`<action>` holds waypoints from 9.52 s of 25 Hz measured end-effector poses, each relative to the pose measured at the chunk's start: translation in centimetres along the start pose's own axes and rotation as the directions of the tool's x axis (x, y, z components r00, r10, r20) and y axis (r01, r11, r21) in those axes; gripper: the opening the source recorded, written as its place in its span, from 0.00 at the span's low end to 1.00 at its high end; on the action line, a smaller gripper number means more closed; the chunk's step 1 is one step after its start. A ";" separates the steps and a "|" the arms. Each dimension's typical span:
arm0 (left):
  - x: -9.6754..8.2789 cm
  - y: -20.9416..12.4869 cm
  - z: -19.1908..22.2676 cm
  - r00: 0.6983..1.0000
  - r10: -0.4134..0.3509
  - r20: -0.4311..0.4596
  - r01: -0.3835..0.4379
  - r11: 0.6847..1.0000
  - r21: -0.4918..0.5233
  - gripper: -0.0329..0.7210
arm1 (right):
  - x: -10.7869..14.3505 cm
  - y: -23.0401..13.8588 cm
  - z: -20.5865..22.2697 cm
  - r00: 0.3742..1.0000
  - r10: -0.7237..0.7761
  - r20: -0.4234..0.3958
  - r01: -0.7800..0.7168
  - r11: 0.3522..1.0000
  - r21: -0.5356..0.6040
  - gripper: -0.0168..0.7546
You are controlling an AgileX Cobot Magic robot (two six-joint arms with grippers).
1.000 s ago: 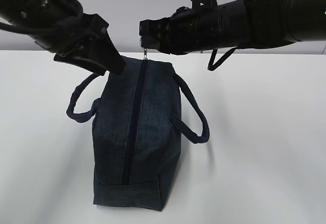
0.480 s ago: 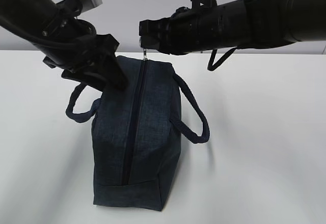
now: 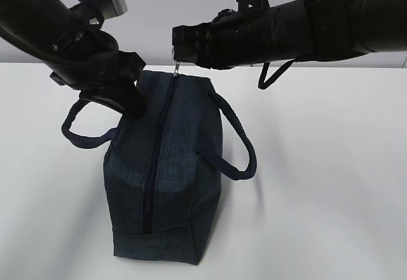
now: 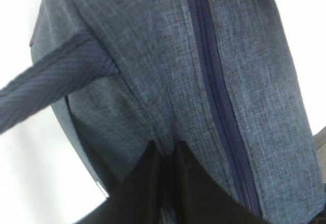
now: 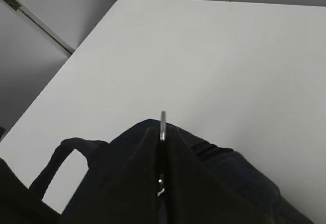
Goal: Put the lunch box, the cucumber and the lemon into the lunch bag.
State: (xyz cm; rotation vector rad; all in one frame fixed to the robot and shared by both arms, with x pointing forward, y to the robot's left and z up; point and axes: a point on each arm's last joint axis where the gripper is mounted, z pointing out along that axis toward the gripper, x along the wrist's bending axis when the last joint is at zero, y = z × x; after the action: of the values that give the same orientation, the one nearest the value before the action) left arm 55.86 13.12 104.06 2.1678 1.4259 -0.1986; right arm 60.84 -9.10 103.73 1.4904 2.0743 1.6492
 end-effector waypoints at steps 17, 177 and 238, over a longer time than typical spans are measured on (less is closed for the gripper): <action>-1.5 1.4 -3.3 0.984 0.179 0.005 -0.179 0.980 0.088 0.04 | -0.3 0.1 -0.1 1.000 -0.010 0.004 0.010 1.000 -0.003 0.02; 2.6 5.7 -5.0 1.000 -0.008 -0.024 -0.001 0.937 -0.349 0.58 | -3.7 8.8 -12.2 0.992 -0.122 -0.046 0.104 0.952 -0.287 0.54; -3.8 -34.4 -15.9 0.917 0.218 -0.333 -0.379 0.738 -0.558 0.56 | 8.1 -21.2 -38.8 0.829 -0.302 0.472 0.299 0.951 0.083 0.48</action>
State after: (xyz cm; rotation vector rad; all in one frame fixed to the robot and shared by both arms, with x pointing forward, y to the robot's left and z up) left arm 21.12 28.40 106.99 1.8525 1.0254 0.6063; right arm 20.41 -28.54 106.62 1.3135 1.9039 1.0277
